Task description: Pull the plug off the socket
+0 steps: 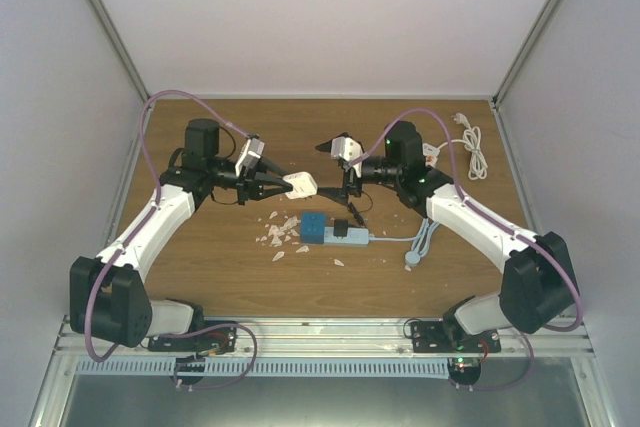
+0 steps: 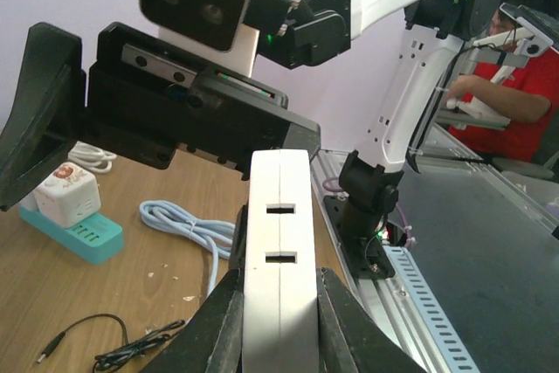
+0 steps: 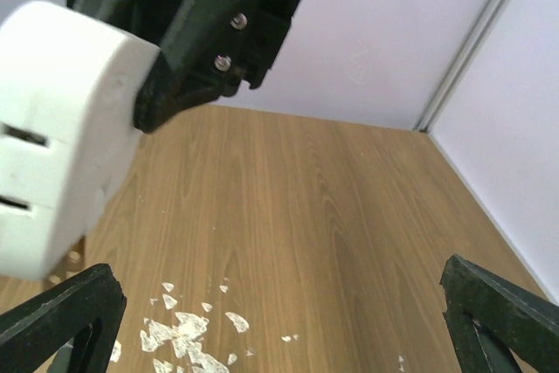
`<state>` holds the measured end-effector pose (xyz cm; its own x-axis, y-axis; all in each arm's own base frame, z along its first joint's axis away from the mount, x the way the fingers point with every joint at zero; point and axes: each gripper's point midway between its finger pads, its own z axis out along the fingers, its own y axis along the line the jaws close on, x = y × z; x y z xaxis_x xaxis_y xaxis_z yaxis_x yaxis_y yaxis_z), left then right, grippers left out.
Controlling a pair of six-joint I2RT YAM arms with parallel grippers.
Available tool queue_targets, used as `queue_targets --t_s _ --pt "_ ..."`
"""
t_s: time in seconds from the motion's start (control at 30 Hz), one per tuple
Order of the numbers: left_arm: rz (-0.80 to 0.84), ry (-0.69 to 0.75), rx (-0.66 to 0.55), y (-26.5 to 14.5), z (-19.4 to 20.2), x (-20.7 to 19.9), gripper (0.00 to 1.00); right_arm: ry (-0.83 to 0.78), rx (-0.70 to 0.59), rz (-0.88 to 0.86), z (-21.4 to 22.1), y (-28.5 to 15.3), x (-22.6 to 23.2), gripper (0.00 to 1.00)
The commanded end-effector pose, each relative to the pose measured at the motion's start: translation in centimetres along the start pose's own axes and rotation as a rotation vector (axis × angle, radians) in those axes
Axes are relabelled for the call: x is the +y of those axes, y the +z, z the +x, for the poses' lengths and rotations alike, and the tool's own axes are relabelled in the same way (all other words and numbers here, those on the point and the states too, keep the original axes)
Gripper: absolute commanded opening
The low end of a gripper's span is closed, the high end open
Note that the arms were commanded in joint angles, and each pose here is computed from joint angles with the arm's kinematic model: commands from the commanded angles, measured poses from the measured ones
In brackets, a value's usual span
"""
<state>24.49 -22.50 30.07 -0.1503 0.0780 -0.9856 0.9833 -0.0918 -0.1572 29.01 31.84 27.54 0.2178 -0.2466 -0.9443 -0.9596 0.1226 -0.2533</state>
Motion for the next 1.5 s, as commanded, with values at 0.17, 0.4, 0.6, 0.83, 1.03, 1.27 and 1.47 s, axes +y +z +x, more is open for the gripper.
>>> queue_targets --t_s 0.17,0.4,0.6,0.83,1.03,1.27,1.47 --pt "0.015 0.032 -0.024 -0.4 -0.8 -0.6 0.00 0.003 -0.016 -0.070 -1.3 1.0 1.6 1.00" --pt "0.017 0.024 -0.027 -0.5 -0.7 -0.5 0.00 -0.002 -0.009 -0.068 -1.5 1.8 1.9 1.00" --pt "-0.005 0.022 -0.021 -0.4 -0.4 -0.1 0.00 0.016 -0.015 -0.056 -2.7 1.9 1.5 1.00" --pt "-0.030 0.031 -0.014 -0.5 -0.1 0.0 0.00 0.042 -0.020 -0.023 -3.7 1.8 0.7 0.99" --pt "-0.068 0.022 -0.005 -0.5 0.2 0.8 0.00 0.059 -0.025 -0.004 -4.2 1.9 0.1 0.99" --pt "-0.115 -0.008 0.002 -0.5 0.5 2.0 0.00 0.103 -0.031 0.022 -4.0 2.5 -0.6 0.99" --pt "-0.146 -0.016 0.007 -0.6 0.8 2.7 0.00 0.115 -0.014 0.025 -3.0 3.1 -0.4 1.00"
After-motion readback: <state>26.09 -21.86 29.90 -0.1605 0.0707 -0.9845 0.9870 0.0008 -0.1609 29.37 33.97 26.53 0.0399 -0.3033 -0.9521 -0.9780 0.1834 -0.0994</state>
